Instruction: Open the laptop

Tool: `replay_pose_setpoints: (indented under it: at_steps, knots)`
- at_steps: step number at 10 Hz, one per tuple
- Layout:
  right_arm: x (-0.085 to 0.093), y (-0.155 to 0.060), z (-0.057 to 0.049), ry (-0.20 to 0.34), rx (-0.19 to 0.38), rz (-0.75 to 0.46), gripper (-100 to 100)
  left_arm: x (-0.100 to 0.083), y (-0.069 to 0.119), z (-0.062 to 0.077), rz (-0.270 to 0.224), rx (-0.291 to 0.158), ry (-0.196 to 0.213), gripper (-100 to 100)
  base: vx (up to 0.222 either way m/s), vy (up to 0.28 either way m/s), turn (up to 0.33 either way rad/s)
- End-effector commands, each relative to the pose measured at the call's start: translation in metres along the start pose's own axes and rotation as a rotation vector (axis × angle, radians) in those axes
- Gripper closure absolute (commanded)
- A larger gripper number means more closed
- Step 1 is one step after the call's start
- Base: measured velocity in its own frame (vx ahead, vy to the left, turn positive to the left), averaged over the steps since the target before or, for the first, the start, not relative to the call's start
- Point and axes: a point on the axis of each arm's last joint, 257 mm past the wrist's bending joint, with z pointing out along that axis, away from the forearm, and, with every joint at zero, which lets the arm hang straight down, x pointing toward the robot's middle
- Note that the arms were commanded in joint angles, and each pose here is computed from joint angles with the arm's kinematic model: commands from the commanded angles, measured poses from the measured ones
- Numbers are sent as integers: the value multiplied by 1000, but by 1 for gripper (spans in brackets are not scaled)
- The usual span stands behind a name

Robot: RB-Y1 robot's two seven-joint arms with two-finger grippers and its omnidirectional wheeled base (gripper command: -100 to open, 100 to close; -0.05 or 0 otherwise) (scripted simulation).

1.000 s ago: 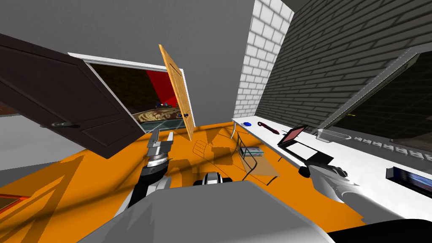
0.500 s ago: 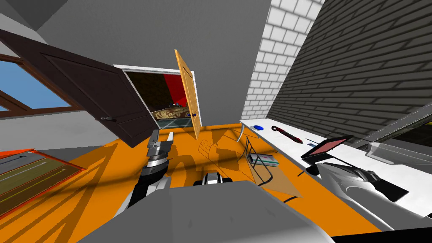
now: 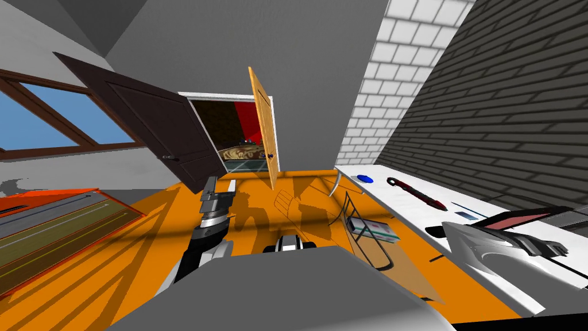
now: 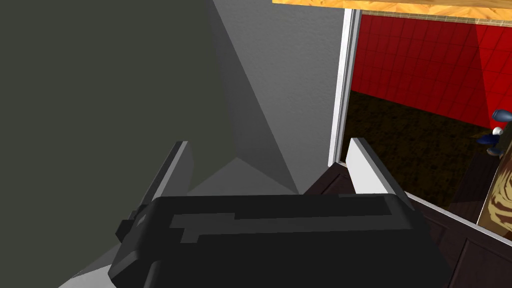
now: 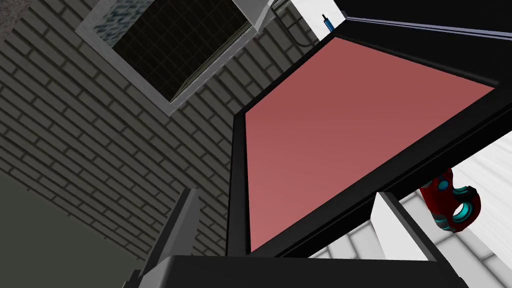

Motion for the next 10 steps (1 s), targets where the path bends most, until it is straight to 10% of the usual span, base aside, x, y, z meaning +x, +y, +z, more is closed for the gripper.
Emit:
replay_pose_setpoints:
  at_steps: [1, 4, 5, 10]
  knots:
    - [2, -15, 6, 16, 40, 7, -100, 0, 0, 0, 0, 0, 0, 0, 46, 6, 181]
    - [1, -17, 7, 18, 44, 8, -100, 0, 0, 0, 0, 0, 0, 0, 19, 2, 48]
    - [1, -17, 7, 18, 44, 8, 100, 0, 0, 0, 0, 0, 0, 0, 0, 0, 0]
    - [-18, 6, -4, -3, 35, 202, 100, 0, 0, 0, 0, 0, 0, 0, -98, -17, -14]
